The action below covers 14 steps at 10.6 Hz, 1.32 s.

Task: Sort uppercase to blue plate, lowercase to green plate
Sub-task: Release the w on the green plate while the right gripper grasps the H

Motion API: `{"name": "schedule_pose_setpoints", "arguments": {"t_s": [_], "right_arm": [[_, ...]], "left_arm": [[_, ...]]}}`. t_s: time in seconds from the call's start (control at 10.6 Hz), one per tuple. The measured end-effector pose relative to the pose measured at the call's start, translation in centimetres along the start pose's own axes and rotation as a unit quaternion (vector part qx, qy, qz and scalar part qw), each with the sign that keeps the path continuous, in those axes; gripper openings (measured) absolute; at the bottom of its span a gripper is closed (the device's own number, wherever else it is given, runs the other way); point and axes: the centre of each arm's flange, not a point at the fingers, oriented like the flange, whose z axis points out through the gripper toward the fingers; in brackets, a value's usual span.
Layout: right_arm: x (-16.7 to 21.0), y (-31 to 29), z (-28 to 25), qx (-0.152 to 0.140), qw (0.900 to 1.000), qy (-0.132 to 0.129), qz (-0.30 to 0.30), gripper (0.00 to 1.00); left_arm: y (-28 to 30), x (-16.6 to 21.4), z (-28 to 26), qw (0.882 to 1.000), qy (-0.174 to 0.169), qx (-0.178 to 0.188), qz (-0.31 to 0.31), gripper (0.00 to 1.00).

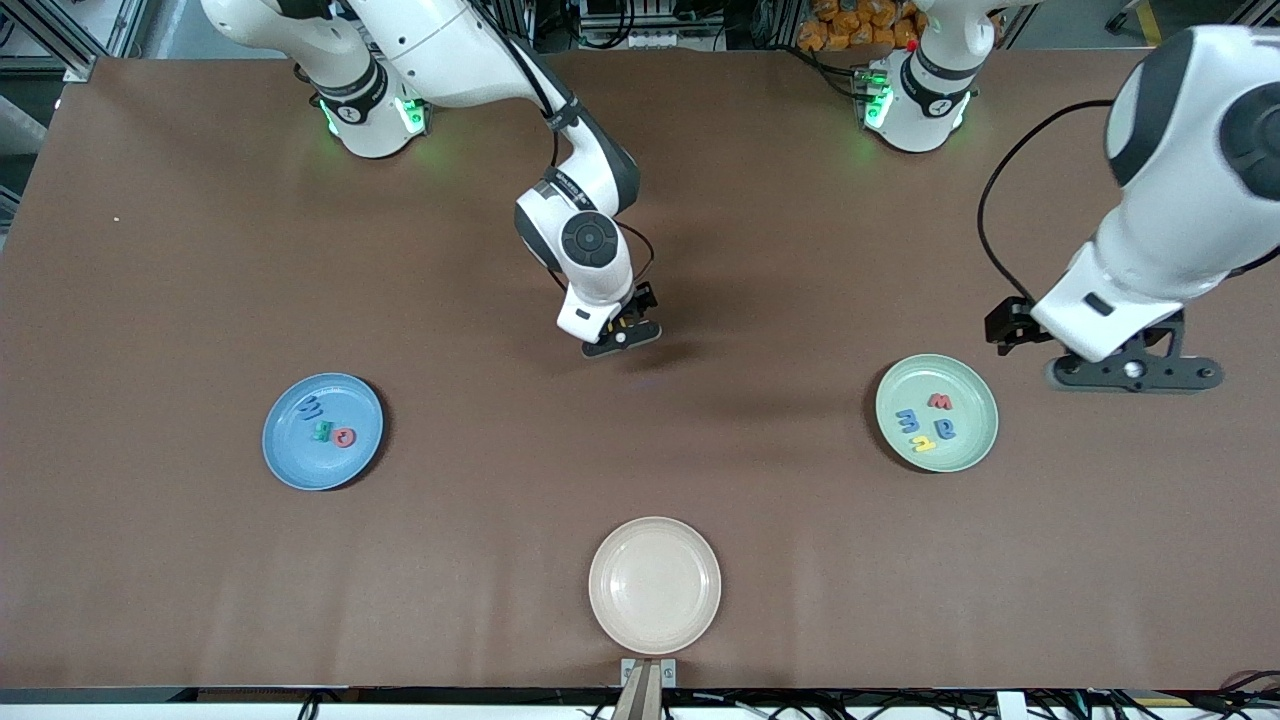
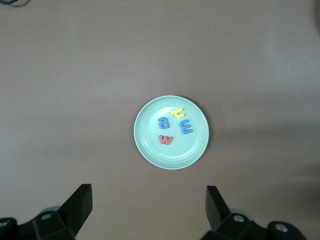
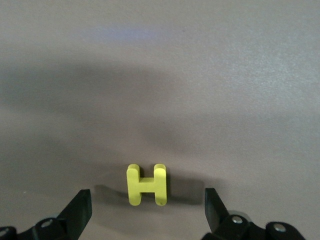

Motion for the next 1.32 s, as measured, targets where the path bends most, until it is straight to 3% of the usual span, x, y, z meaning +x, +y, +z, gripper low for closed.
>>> {"name": "schedule_pose_setpoints", "arguments": {"t_s": [0.38,0.57,0.85,1.13,1.23,1.32], "right_arm": [[0.0,-0.6,0.2,0.002,1.000,0.016,0.017,1.00],[-0.2,-0.9,0.6,0.003,1.000,0.019,0.019,1.00],[-0.2,-1.0,0.7,0.003,1.000,0.021,0.019,1.00],[0.0,-1.2,-0.1,0.002,0.999,0.029,0.012,0.59],[0.0,-1.3,-0.3,0.002,0.999,0.031,0.012,0.40],[0.0,-1.3,-0.7,0.003,0.999,0.032,0.012,0.33]], "left_arm": [[-1.0,-3.1,-5.2,1.000,0.016,-0.012,-0.024,1.00],[-1.9,-3.8,-5.8,0.999,0.013,-0.035,-0.040,1.00],[-3.4,-4.2,-5.4,0.998,0.002,-0.040,-0.054,1.00],[-3.3,-4.7,-5.4,0.998,-0.006,-0.039,-0.053,1.00],[-3.4,-4.9,-5.7,0.998,-0.004,-0.039,-0.054,1.00],[-3.4,-5.2,-6.1,0.998,-0.002,-0.040,-0.054,1.00]]}}
